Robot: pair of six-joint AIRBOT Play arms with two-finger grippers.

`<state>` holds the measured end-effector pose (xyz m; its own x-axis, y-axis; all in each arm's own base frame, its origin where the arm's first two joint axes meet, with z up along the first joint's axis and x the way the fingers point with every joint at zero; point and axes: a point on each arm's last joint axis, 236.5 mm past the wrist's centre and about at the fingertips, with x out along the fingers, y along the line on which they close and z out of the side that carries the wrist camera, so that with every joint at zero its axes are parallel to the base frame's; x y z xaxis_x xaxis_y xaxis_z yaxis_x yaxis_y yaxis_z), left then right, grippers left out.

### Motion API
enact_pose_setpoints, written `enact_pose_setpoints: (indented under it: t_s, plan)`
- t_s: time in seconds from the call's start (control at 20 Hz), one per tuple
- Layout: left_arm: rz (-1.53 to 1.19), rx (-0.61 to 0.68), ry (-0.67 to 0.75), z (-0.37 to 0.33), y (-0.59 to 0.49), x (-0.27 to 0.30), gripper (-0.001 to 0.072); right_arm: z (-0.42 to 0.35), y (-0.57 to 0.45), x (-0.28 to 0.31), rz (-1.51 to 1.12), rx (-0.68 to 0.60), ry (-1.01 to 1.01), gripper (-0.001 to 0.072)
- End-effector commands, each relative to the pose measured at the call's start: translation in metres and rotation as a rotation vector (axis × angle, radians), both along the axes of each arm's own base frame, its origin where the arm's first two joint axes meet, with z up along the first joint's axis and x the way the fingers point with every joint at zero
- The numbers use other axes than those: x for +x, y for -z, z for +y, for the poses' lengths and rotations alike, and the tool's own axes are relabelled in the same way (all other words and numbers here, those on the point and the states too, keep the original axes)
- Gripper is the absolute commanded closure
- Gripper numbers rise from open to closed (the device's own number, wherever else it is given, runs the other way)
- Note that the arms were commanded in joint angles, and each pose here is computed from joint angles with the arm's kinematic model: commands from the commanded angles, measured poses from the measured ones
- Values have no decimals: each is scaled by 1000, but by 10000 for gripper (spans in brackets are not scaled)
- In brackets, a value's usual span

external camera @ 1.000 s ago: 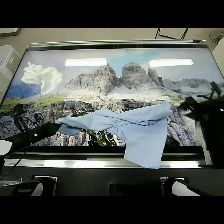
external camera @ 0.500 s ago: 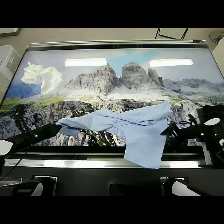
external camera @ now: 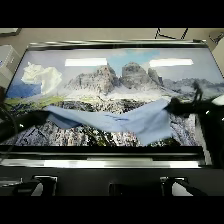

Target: Fold the clothes and pants, and hang the long-sleeved shirts on hangers.

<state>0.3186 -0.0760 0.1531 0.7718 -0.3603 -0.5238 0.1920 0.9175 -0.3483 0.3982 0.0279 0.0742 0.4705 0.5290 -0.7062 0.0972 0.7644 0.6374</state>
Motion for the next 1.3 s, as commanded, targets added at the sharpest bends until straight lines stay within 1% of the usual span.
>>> enact_pose_setpoints:
  t_s: [0.0, 0.05, 0.1, 0.15, 0.2, 0.3, 0.4, 0.5, 0.6, 0.7, 0.75, 0.85, 1.0, 1.1, 1.25]
  plan:
    - [-370, 229, -67, 33, -161, 1, 682, -13, -248, 25, -641, -215, 48, 662]
    - [-484, 258, -93, 37, -214, -12, 681, -19, -330, 6, -857, -308, 114, 662]
    - [-581, 270, -108, 38, -257, -28, 681, -22, -391, -21, -1019, -382, 167, 662]
    - [-647, 270, -116, 37, -286, -44, 681, -20, -439, -56, -1140, -433, 218, 662]
    - [-687, 246, -127, 35, -306, -58, 681, -16, -469, -88, -1217, -454, 258, 662]
    - [-742, 189, -148, 33, -330, -84, 681, -6, -498, -137, -1309, -472, 296, 662]
    - [-782, 159, -159, 32, -342, -105, 682, -3, -513, -168, -1369, -513, 326, 662]
    - [-804, 119, -169, 31, -349, -120, 682, -9, -526, -187, -1419, -542, 381, 662]
    - [-795, 97, -173, 31, -348, -122, 682, -17, -534, -191, -1435, -535, 433, 662]
    - [-717, 110, -163, 31, -329, -103, 682, -24, -523, -172, -1384, -545, 427, 662]
    - [-635, 119, -148, 30, -308, -86, 682, -28, -504, -151, -1304, -547, 398, 662]
    - [-380, 137, -104, 28, -233, -41, 682, -39, -437, -92, -1055, -544, 307, 662]
    - [33, 131, -70, 31, -79, 21, 680, -66, -279, 12, -580, -470, 170, 662]
    - [221, 106, -87, 36, 19, 50, 681, -81, -172, 71, -345, -363, 163, 662]
    - [391, 12, -136, 33, 125, 85, 680, -68, -45, 126, -24, -36, 260, 662]
